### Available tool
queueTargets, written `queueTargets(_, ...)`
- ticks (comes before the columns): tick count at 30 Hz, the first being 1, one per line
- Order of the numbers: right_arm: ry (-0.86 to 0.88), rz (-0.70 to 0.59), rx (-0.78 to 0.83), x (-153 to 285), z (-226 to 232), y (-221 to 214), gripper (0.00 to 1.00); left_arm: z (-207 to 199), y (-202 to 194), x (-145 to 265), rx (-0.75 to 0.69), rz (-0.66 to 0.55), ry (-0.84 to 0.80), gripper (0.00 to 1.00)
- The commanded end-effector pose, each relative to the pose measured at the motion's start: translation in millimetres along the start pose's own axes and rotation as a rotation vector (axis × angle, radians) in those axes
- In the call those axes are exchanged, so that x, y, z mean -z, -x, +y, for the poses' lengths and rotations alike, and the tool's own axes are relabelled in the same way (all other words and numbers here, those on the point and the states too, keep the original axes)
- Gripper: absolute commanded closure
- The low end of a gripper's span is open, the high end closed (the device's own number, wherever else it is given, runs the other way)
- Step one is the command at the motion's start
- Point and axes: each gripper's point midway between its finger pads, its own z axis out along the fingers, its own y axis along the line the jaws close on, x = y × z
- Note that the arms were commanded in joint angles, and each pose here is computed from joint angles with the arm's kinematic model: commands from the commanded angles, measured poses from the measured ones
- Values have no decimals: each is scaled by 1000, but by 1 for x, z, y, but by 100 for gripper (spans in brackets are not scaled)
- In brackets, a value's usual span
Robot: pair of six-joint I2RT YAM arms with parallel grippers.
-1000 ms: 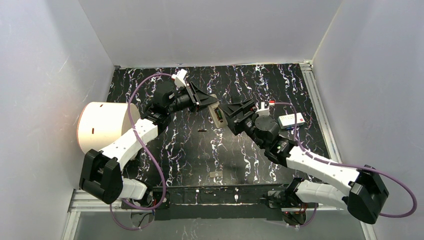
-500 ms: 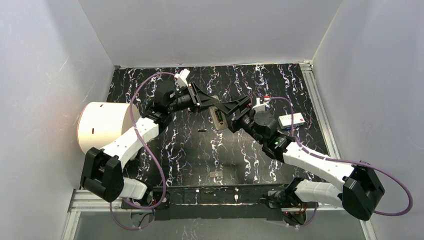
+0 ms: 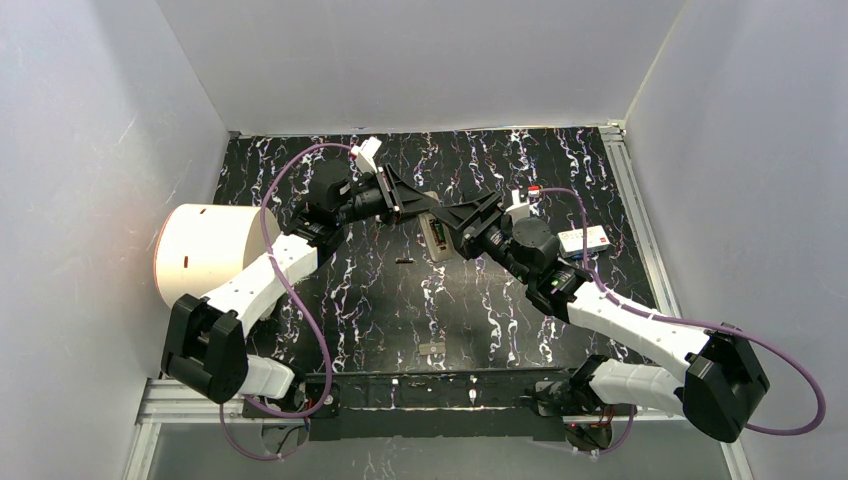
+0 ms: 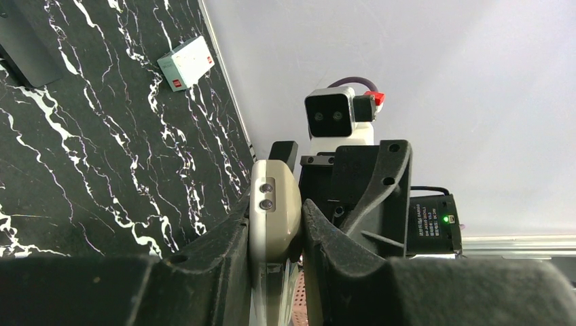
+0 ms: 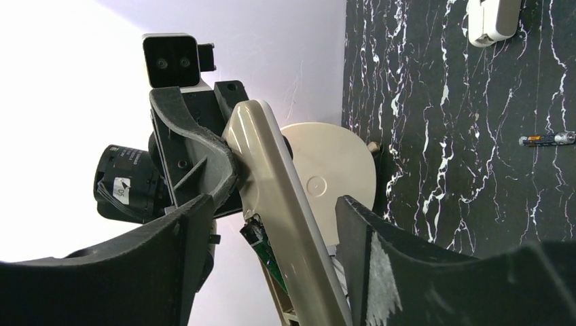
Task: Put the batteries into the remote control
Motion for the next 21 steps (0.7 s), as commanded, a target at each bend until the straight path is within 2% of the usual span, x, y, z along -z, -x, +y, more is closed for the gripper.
queueTargets(1,86,-4,31,1,28,4,30,-29,7,3,-49,-6,-67,100)
queueTargets(13,83,-3,52,4,21,5,46,-29,8,1,2,-3,-61,100)
queueTargets(21,85,10,57,4,18,3,51,-27,8,0,49,4,-43,100)
